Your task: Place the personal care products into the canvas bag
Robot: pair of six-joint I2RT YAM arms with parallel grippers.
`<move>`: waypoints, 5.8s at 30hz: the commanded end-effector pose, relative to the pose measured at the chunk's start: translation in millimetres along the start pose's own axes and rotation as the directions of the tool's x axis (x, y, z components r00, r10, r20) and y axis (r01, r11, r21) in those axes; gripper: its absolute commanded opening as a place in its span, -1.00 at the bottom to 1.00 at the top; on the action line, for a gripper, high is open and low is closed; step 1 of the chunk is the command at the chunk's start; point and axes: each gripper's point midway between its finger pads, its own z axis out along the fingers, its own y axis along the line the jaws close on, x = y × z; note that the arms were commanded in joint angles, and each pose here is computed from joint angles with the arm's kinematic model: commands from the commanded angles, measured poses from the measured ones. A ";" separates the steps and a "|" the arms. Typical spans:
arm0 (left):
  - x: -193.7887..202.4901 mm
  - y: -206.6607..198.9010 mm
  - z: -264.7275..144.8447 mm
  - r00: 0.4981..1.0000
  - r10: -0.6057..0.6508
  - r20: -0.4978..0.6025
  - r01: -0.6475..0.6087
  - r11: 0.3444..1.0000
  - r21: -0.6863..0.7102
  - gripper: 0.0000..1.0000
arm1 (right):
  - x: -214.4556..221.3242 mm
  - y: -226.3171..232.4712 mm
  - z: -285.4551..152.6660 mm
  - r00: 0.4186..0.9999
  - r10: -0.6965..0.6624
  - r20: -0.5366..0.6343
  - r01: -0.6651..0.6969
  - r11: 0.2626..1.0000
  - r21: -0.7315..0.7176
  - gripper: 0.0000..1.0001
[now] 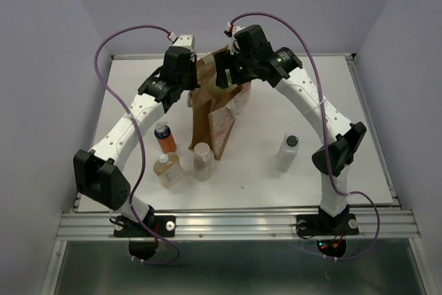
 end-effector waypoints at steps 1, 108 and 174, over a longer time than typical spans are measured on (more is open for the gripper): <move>-19.7 -8.8 -2.2 0.998 -0.033 0.056 0.032 0.999 0.028 -1.00 | -47.4 20.0 -12.0 0.984 -0.016 0.179 0.031 0.996 -0.082 -0.98; -20.1 0.0 -6.2 0.984 -0.142 0.112 0.144 0.990 -0.011 -1.00 | 169.8 -86.6 -190.1 0.902 0.415 0.121 -0.422 0.783 0.457 1.00; -8.5 -5.8 7.7 0.985 -0.154 0.074 0.154 0.988 0.004 -1.00 | -112.1 12.7 -151.1 0.823 0.357 0.442 -0.295 0.933 -0.205 -0.99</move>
